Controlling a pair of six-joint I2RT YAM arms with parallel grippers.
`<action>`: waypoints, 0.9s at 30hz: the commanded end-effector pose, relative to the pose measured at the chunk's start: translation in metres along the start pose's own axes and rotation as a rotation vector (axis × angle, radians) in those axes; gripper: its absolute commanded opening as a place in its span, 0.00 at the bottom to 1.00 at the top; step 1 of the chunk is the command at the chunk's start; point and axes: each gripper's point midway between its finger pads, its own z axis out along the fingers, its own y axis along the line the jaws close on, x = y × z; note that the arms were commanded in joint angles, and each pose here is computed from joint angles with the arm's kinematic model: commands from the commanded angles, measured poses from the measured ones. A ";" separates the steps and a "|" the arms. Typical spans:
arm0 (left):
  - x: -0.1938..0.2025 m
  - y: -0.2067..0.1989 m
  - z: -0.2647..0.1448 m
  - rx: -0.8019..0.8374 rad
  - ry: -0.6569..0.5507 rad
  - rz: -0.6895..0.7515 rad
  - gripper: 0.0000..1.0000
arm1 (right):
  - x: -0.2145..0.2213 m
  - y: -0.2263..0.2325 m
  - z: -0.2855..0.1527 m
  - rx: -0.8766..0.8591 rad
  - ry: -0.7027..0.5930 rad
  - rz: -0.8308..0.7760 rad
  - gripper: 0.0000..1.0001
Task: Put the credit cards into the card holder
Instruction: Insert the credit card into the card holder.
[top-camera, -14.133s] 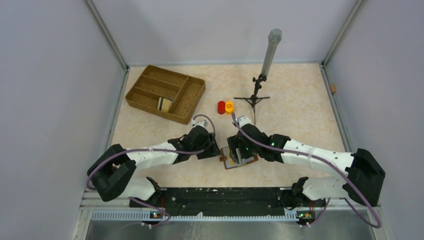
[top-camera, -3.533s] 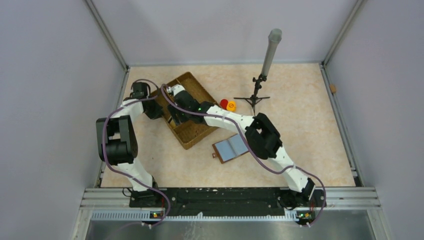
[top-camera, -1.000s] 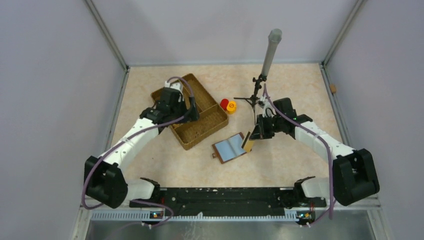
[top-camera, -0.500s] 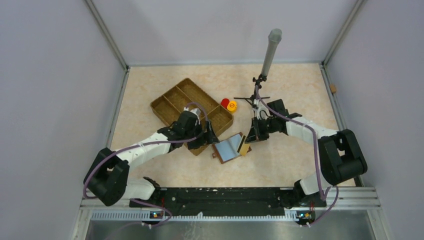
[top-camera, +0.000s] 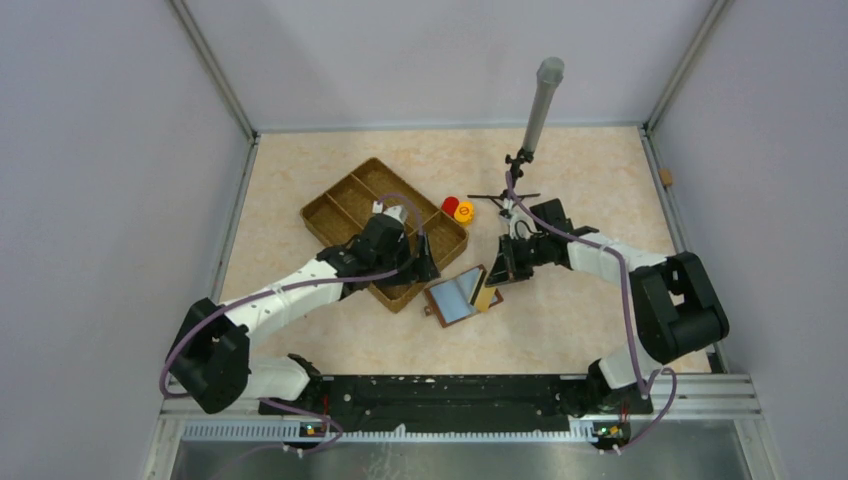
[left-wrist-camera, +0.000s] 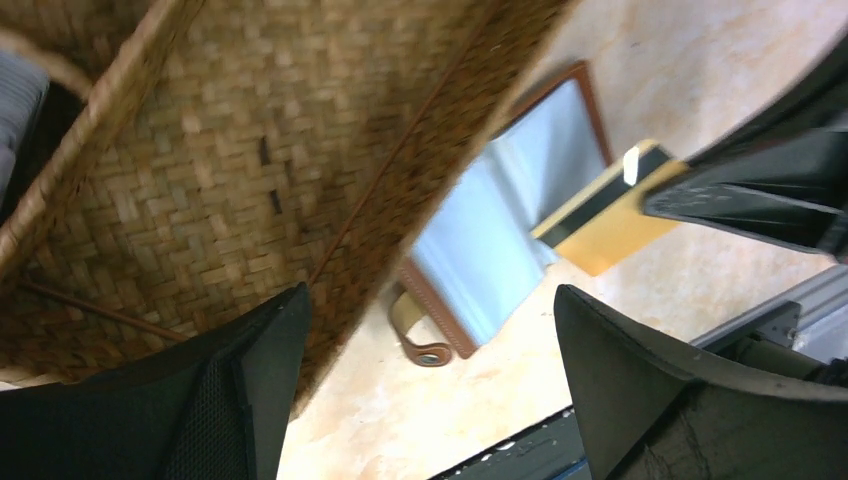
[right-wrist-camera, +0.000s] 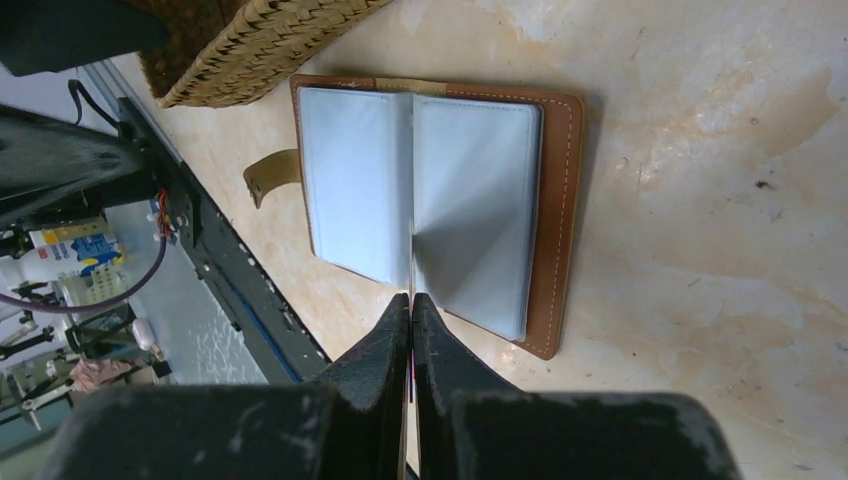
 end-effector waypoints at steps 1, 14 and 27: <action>-0.036 -0.037 -0.030 0.055 -0.114 0.099 0.94 | -0.016 0.003 0.005 -0.015 -0.024 -0.059 0.00; 0.031 -0.072 -0.008 0.209 0.114 0.022 0.93 | -0.013 0.015 0.009 -0.073 -0.015 -0.068 0.00; 0.047 -0.012 0.023 -0.010 0.098 0.015 0.97 | -0.008 0.032 0.010 -0.105 -0.001 -0.108 0.00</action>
